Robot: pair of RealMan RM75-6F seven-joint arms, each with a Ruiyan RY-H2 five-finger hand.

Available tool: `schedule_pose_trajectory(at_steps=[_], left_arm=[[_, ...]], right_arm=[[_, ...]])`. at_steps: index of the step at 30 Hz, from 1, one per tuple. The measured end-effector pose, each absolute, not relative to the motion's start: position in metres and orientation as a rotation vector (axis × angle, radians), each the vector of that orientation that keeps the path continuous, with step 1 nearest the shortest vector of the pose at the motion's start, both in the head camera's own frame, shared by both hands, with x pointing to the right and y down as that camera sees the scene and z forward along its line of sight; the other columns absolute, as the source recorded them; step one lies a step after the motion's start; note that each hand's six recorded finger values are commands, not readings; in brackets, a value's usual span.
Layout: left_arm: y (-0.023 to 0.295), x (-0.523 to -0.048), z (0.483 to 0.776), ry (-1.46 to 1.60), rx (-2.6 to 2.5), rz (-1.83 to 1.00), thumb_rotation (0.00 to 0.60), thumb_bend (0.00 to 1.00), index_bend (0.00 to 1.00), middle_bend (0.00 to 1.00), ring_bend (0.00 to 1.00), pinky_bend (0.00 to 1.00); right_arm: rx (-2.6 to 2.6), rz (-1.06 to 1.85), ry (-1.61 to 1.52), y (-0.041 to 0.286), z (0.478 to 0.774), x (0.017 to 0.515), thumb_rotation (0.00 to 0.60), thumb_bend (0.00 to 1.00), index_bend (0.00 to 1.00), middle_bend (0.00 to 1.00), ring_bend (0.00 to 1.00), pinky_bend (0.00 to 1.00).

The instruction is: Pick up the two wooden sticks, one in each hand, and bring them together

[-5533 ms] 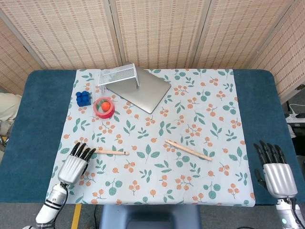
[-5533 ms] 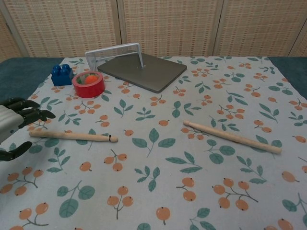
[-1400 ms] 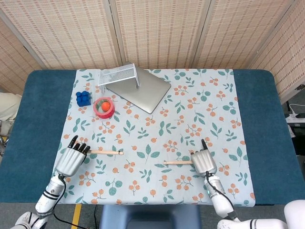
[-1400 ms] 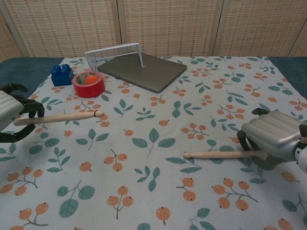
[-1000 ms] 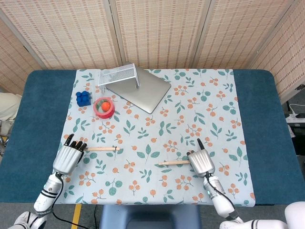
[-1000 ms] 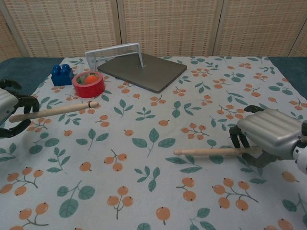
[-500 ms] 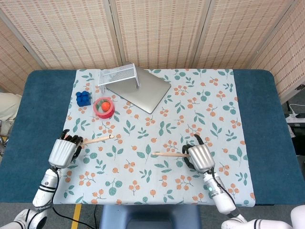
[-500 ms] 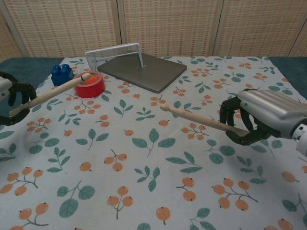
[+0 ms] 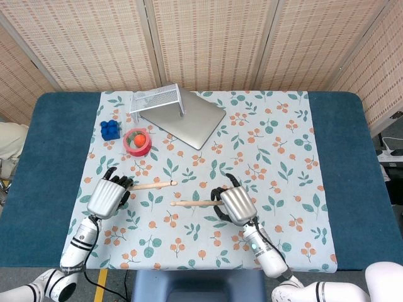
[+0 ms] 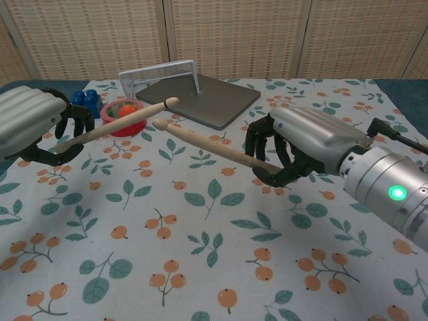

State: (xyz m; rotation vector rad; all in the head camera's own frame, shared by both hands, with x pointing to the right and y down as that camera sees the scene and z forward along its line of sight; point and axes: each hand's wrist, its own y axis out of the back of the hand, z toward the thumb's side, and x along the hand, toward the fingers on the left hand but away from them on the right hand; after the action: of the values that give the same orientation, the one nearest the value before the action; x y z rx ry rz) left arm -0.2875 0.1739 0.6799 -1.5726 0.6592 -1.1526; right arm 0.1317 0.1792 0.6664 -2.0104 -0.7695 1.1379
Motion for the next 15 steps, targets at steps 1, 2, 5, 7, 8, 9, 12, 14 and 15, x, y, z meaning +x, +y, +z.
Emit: schedule_pose_trajectory(at_steps=[1, 2, 5, 7, 8, 9, 12, 14, 15], left_arm=[[0.173, -0.284, 0.679, 0.657, -1.573, -1.15, 0.6, 0.57, 0.85, 0.88, 0.57, 0.26], [0.172, -0.281, 0.678, 0.657, -1.574, -1.147, 0.6, 0.57, 0.85, 0.88, 0.57, 0.26], [0.17, -0.27, 0.674, 0.664, -1.58, -1.133, 0.6, 0.57, 0.85, 0.88, 0.57, 0.26], [0.171, -0.264, 0.671, 0.666, -1.585, -1.119, 0.6, 0.57, 0.85, 0.88, 0.57, 0.26], [0.171, -0.261, 0.669, 0.666, -1.587, -1.113, 0.6, 0.57, 0.85, 0.88, 0.57, 0.26], [0.172, -0.258, 0.667, 0.666, -1.589, -1.105, 0.6, 0.57, 0.85, 0.88, 0.57, 0.26], [0.176, -0.253, 0.662, 0.662, -1.594, -1.084, 0.6, 0.57, 0.85, 0.88, 0.57, 0.26], [0.179, -0.251, 0.66, 0.654, -1.593, -1.071, 0.6, 0.57, 0.85, 0.88, 0.57, 0.26], [0.181, -0.25, 0.659, 0.65, -1.591, -1.065, 0.6, 0.57, 0.85, 0.88, 0.57, 0.26]], right_arm=[[-2.014, 1.132, -0.763, 0.18, 0.665, 0.127, 0.6, 0.37, 1.0, 0.91, 0.66, 0.11], [-2.016, 1.127, -0.759, 0.18, 0.664, 0.124, 0.6, 0.37, 1.0, 0.91, 0.66, 0.11], [-2.019, 1.121, -0.762, 0.178, 0.661, 0.114, 0.6, 0.37, 1.0, 0.91, 0.66, 0.11], [-2.017, 1.124, -0.767, 0.175, 0.661, 0.11, 0.6, 0.37, 1.0, 0.91, 0.66, 0.11], [-2.014, 1.127, -0.769, 0.174, 0.661, 0.108, 0.6, 0.37, 1.0, 0.91, 0.66, 0.11], [-2.009, 1.13, -0.771, 0.173, 0.661, 0.107, 0.6, 0.37, 1.0, 0.91, 0.66, 0.11], [-1.996, 1.144, -0.786, 0.168, 0.661, 0.107, 0.6, 0.37, 1.0, 0.91, 0.66, 0.11], [-1.988, 1.153, -0.792, 0.166, 0.662, 0.109, 0.6, 0.37, 1.0, 0.91, 0.66, 0.11], [-1.983, 1.154, -0.793, 0.166, 0.661, 0.11, 0.6, 0.37, 1.0, 0.91, 0.66, 0.11]])
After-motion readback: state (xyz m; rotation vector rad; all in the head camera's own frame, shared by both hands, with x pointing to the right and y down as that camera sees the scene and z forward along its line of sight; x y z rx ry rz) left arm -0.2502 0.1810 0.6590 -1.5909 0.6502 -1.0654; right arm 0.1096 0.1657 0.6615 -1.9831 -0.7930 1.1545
